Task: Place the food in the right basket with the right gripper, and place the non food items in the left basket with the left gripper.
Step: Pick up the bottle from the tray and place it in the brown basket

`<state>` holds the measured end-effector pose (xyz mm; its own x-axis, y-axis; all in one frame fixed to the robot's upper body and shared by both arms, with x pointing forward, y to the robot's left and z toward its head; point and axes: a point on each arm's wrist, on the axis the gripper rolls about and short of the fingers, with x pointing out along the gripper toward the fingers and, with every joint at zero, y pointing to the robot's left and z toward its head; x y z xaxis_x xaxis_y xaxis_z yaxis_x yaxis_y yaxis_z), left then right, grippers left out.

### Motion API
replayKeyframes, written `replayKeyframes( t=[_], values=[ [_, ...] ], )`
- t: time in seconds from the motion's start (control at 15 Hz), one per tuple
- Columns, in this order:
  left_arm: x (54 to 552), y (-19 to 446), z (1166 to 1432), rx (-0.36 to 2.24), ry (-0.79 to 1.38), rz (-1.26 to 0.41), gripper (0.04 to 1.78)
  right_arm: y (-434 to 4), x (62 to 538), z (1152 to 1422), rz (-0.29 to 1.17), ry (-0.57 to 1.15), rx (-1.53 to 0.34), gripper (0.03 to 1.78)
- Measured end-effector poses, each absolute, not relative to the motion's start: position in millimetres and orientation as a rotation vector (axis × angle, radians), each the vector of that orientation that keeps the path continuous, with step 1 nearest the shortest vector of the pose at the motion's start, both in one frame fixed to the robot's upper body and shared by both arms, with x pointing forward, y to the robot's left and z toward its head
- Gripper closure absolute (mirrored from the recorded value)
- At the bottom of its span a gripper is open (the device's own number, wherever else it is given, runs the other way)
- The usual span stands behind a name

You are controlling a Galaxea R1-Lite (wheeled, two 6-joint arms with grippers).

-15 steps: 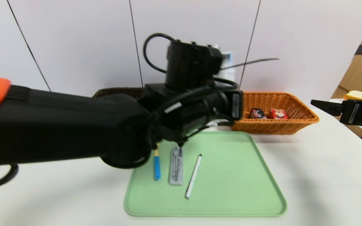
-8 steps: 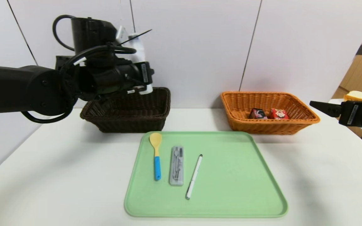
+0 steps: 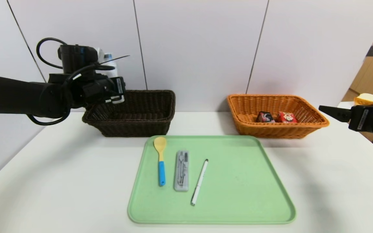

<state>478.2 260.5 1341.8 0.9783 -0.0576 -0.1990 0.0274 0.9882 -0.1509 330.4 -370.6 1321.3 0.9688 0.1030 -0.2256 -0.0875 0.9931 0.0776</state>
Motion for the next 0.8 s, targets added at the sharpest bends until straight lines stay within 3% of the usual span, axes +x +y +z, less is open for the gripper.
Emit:
replayKeyframes(
  t=[0.4, 0.8],
  values=[
    [512.4, 266.3, 1297.4, -0.091, 0.217, -0.014, 1.17, -370.8, 330.4, 1319.8, 0.094, 0.237, 0.070, 0.11],
    [523.5, 269.5, 1277.0, -0.079, 0.249, -0.002, 1.17, -370.5, 330.1, 1318.4, 0.095, 0.242, 0.069, 0.11]
  ],
)
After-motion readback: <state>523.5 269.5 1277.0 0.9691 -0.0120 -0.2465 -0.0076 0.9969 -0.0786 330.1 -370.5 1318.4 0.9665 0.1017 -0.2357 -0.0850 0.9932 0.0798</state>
